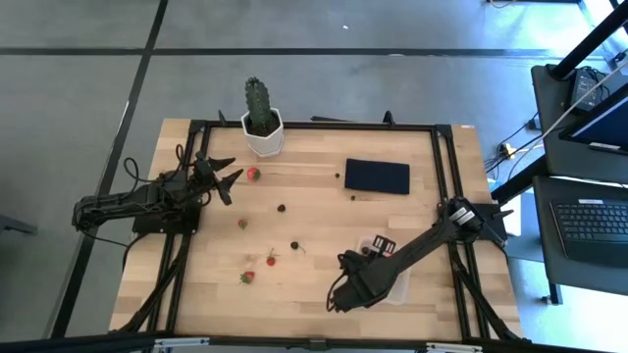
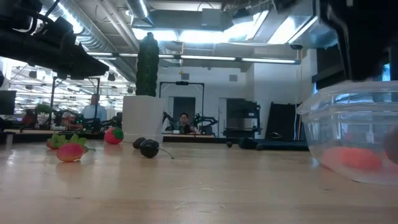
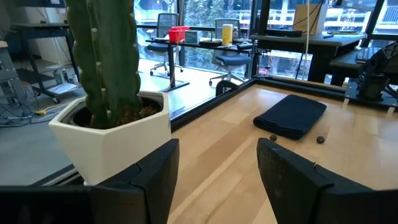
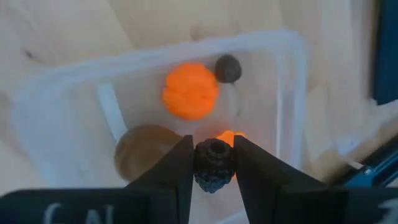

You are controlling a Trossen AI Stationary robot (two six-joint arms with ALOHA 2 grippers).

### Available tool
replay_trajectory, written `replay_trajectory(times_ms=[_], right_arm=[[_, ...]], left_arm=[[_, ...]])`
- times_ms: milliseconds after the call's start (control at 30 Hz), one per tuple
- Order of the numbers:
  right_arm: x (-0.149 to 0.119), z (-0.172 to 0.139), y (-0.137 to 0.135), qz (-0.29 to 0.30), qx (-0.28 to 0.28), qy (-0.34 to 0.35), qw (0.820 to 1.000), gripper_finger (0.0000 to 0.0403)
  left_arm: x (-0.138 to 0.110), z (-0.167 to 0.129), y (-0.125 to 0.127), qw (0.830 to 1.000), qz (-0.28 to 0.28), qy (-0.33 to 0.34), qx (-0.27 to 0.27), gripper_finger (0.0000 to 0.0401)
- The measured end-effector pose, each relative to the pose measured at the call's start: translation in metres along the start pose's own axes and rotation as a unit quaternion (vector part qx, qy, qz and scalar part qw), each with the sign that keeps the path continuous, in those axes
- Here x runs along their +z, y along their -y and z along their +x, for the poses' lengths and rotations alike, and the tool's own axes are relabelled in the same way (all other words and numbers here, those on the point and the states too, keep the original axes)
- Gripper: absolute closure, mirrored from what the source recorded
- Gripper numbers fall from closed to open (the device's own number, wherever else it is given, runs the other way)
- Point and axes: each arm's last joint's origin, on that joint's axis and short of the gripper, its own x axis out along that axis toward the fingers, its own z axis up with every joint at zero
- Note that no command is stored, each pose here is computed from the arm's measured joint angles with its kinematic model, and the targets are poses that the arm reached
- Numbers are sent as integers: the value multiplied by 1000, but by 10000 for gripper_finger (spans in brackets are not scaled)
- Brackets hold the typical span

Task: Pick and placing Produce into tupperware
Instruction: Put the bottom blackberry into the transparent bin

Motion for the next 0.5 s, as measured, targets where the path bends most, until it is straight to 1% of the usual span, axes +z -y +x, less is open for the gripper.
replay_trajectory(times_ms=[67,200,333,500], right_arm=[[-2,11,-1,1,6,-12,1000,298],[-7,27,-1,2,38,-16,999,298],[-15,31,11,16,66,-1,998,298],[-23,33,33,49,127,30,990,298]], left_arm=[[0,0,0,1000,0,0,0,193],[0,0,0,1000,0,0,0,193],[0,0,0,1000,0,0,0,193],[0,0,0,1000,0,0,0,193]])
